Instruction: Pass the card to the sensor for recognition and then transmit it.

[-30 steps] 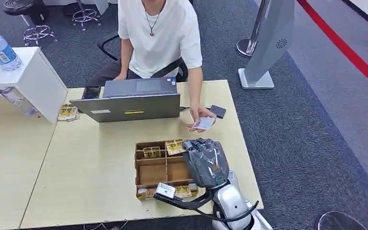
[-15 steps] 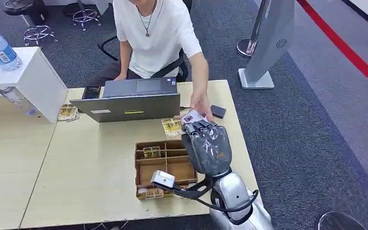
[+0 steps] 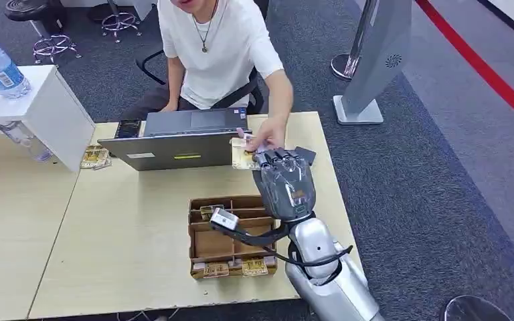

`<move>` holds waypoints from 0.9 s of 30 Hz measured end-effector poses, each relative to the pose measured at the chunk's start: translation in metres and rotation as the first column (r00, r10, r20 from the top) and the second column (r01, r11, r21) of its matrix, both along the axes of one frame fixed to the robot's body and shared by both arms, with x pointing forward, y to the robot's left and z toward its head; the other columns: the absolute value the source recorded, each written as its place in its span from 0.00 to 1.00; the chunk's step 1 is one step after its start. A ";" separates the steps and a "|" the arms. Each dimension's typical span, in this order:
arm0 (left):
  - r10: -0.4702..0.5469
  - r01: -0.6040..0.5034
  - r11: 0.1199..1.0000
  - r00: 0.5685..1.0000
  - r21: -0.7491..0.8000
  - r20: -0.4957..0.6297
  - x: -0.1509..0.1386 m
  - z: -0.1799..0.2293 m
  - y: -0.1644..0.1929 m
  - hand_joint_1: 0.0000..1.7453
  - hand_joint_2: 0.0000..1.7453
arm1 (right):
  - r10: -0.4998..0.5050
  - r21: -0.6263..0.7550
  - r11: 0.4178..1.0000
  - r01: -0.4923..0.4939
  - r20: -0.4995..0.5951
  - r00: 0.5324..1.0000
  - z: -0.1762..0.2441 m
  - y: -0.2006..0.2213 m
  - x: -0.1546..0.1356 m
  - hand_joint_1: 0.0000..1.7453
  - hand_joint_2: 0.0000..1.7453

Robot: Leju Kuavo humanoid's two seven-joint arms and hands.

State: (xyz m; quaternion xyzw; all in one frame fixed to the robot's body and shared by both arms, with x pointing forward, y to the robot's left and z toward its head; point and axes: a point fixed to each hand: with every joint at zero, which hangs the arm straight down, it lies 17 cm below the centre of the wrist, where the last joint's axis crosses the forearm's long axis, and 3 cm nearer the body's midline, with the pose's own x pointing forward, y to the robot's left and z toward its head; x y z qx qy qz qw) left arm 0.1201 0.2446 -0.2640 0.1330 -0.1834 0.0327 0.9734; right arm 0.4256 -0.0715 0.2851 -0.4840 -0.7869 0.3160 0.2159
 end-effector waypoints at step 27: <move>0.095 -0.095 0.995 0.995 0.020 -0.014 -0.007 -0.001 0.012 0.00 0.00 | 0.666 0.791 0.480 -0.379 -0.048 0.744 -0.025 -0.046 -0.087 0.00 0.00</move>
